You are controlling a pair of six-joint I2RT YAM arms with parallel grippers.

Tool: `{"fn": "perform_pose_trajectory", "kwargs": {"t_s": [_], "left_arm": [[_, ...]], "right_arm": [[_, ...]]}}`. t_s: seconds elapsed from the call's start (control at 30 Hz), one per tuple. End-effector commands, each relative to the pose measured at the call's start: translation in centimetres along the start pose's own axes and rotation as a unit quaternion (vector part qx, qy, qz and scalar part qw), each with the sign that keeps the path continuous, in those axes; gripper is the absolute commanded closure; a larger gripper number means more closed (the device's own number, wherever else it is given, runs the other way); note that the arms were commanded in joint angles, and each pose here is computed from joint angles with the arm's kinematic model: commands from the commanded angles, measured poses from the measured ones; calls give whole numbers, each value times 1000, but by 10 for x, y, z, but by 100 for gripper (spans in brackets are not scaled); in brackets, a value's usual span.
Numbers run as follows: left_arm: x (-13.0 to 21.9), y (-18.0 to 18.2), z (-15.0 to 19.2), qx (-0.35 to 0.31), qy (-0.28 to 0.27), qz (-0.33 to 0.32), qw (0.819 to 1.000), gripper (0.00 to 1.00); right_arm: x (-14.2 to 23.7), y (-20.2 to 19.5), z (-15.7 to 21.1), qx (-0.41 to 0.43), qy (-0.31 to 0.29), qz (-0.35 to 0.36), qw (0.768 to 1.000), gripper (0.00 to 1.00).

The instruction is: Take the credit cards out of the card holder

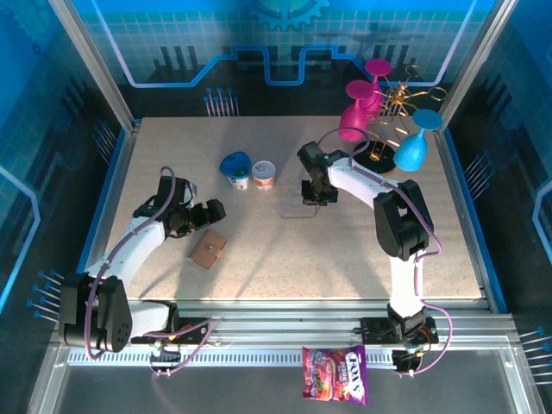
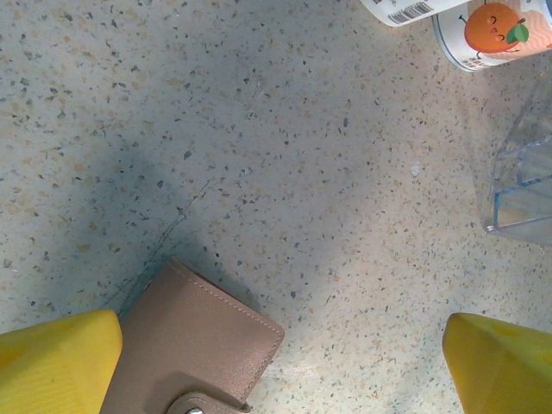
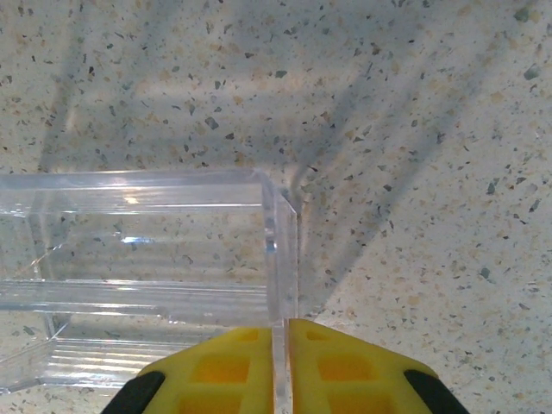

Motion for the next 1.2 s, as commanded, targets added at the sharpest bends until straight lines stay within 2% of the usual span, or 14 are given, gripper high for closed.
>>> {"fn": "perform_pose_trajectory", "kwargs": {"t_s": [0.0,0.37,0.53,0.67,0.73,1.17], "left_arm": [[-6,3,10,10,22,-7,1000,3],[-13,5,11,13,38,-10,999,3],[-18,6,15,15,55,-15,998,3],[-21,10,22,15,71,-29,997,2],[-24,14,26,18,75,-38,996,1],[-35,10,55,23,131,-48,990,1]], "right_arm": [[16,6,-3,-14,-13,-14,1000,87],[19,6,-8,-21,-19,-15,1000,86],[31,8,-8,-18,-22,-26,999,79],[43,10,-6,-15,-22,-44,999,64],[48,12,-4,-14,-21,-52,998,60],[85,2,6,-7,-51,-74,996,55]]}}
Point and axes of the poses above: each hand's point on the last joint's axis, 136 mm out from that joint toward the fingers, its own x axis back along the fingers, its own y axis along the line the jaws close on, z = x × y, the point moved 4 cm from there along x, back along the fingers, and after that the axes turned 9 degrees about -x, right-handed, at the moved point
